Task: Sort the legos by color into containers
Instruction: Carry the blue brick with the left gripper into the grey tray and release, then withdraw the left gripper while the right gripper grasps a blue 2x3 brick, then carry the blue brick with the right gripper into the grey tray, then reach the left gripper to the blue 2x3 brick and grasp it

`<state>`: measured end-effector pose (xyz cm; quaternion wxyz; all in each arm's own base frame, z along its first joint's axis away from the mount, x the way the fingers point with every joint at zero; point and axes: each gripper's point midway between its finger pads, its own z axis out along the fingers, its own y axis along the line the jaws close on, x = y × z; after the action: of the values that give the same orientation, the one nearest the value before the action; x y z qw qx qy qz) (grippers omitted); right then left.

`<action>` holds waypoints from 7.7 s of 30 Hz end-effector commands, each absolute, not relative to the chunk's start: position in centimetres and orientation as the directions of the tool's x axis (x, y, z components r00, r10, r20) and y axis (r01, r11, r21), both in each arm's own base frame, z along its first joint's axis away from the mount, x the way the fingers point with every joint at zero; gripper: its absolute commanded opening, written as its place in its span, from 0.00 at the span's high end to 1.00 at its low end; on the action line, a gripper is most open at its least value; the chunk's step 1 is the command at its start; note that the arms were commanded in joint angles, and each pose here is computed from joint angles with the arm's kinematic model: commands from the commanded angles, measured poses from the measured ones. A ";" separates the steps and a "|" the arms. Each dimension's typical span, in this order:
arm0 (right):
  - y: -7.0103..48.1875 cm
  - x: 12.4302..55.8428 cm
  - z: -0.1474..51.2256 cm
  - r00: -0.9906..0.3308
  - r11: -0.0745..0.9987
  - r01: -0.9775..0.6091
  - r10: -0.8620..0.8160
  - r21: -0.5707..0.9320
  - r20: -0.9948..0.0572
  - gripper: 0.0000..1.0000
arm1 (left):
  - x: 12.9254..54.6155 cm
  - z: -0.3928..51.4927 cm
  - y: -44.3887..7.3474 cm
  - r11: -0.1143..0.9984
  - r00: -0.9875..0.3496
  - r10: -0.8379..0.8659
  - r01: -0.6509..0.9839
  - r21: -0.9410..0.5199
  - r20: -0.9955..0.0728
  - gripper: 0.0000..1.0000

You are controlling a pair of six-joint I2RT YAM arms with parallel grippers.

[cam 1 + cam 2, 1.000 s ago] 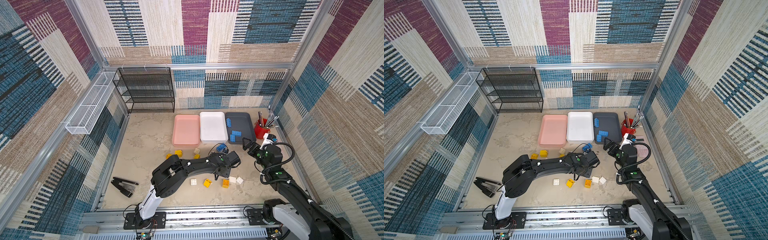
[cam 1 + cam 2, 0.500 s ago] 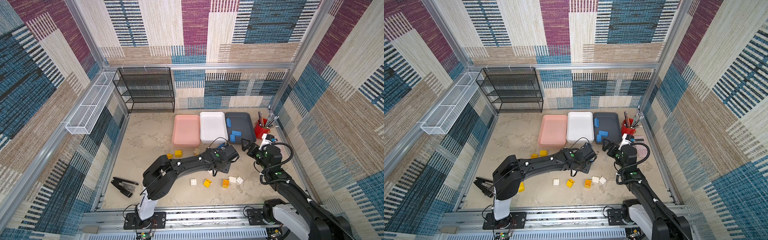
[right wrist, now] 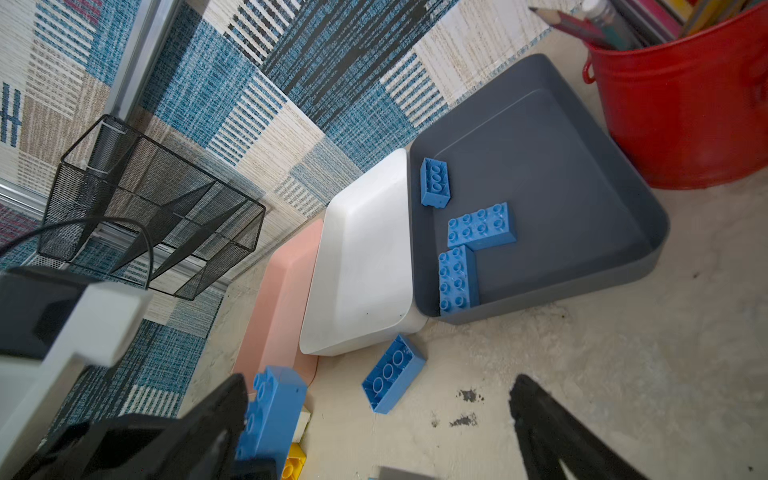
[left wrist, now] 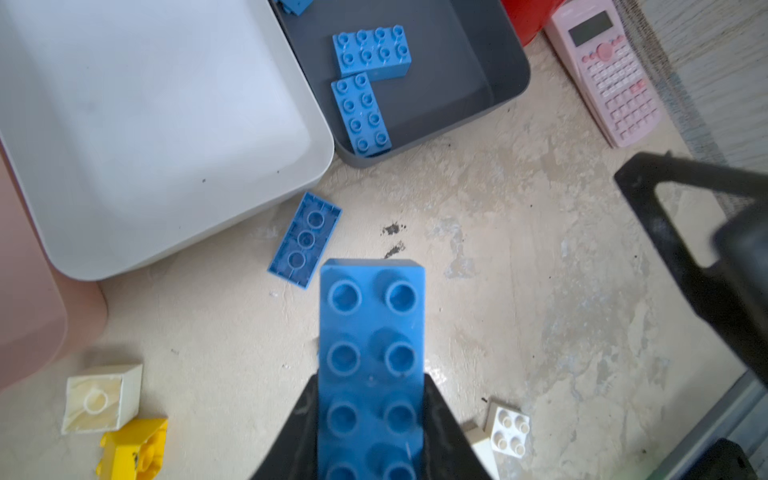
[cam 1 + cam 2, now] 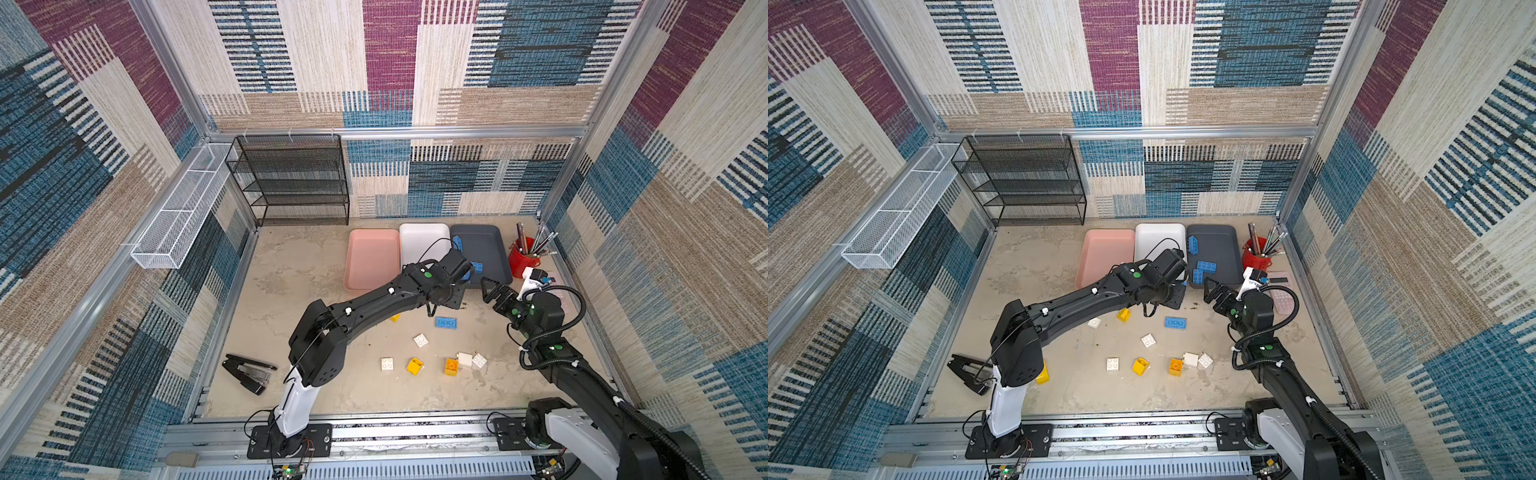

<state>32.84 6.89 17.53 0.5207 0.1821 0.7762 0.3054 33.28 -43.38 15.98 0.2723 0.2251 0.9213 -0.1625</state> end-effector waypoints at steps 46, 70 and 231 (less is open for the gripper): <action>8.0 31.0 21.7 -0.288 0.731 -0.229 0.580 0.643 -0.762 0.01 | 48.4 17.8 -51.5 0.499 -0.762 0.035 0.574 -0.649 -0.647 0.29; 13.4 33.6 18.4 -0.487 0.861 -0.206 0.321 0.464 -0.812 0.01 | 39.9 28.0 -31.5 0.847 -0.707 -0.062 0.336 -0.411 -0.705 0.16; 10.6 39.2 25.7 -0.428 0.845 -0.238 0.352 0.479 -0.833 0.01 | 32.5 15.3 -33.2 0.771 -0.753 0.427 0.592 -0.233 -0.501 0.31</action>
<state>40.10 9.61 22.34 0.4894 0.0544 0.8393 0.2304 31.43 -31.75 15.49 0.1983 0.2548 0.9270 -0.1910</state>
